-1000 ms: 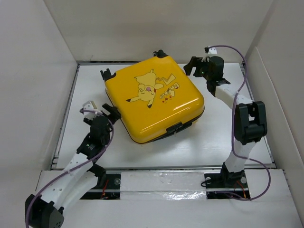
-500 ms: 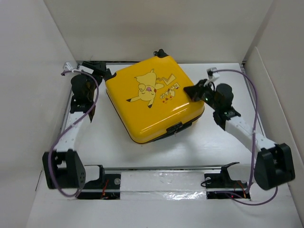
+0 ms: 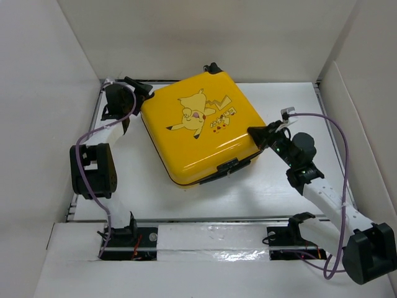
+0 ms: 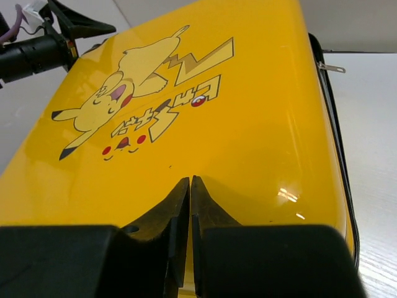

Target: Pack the luggage

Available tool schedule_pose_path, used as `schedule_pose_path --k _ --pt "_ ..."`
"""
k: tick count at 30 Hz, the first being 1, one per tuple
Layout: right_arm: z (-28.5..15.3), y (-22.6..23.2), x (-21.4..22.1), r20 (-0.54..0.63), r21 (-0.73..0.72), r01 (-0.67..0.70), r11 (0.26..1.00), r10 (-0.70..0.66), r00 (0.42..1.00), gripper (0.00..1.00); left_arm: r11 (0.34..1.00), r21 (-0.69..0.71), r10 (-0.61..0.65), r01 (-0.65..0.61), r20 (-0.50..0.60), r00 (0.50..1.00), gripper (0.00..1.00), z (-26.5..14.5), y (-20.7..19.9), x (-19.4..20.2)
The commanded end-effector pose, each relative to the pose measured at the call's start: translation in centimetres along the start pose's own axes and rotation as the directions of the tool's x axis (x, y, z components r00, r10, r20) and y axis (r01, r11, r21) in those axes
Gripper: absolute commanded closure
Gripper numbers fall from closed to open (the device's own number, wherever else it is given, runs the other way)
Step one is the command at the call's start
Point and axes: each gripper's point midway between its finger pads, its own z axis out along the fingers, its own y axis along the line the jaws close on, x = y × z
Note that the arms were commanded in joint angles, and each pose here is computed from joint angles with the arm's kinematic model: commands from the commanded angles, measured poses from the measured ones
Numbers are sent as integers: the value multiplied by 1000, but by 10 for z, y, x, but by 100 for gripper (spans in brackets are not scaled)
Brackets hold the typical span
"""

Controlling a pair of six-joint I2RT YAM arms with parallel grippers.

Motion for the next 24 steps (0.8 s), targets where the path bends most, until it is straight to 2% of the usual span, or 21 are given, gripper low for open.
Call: schedule_pose_path --k 1,4,7,10,11,14,19,23,24 --pt "0 9 -14 29 -42 39 998 -38 999 87 995 97 1 -4 40 999 15 13 -26 -16" --pt "-2 9 -17 40 -39 48 998 -46 998 78 988 153 -26 21 30 999 17 24 -29 -14" --pt "-3 10 -16 35 -42 53 998 -52 998 74 972 233 -53 42 42 998 27 29 -36 -14" --pt "-2 10 -15 29 -46 55 997 -54 998 73 945 323 -75 52 58 995 51 24 -49 -16" --pt "-2 10 -15 30 -46 58 997 -57 998 73 933 356 -75 53 48 996 68 19 -54 -14" --pt "-1 9 -14 27 -45 58 997 -57 998 73 887 461 -62 16 85 994 84 -5 -93 -24" --pt "0 13 -14 16 -67 61 996 -60 998 72 838 537 5 -101 178 984 97 -44 -158 -43" --pt "-2 14 -16 21 -67 69 995 -67 998 71 762 624 33 -173 228 973 100 -84 -214 -63" --pt "-2 14 -16 22 -65 70 995 -69 997 70 762 622 37 -183 240 970 100 -89 -219 -67"
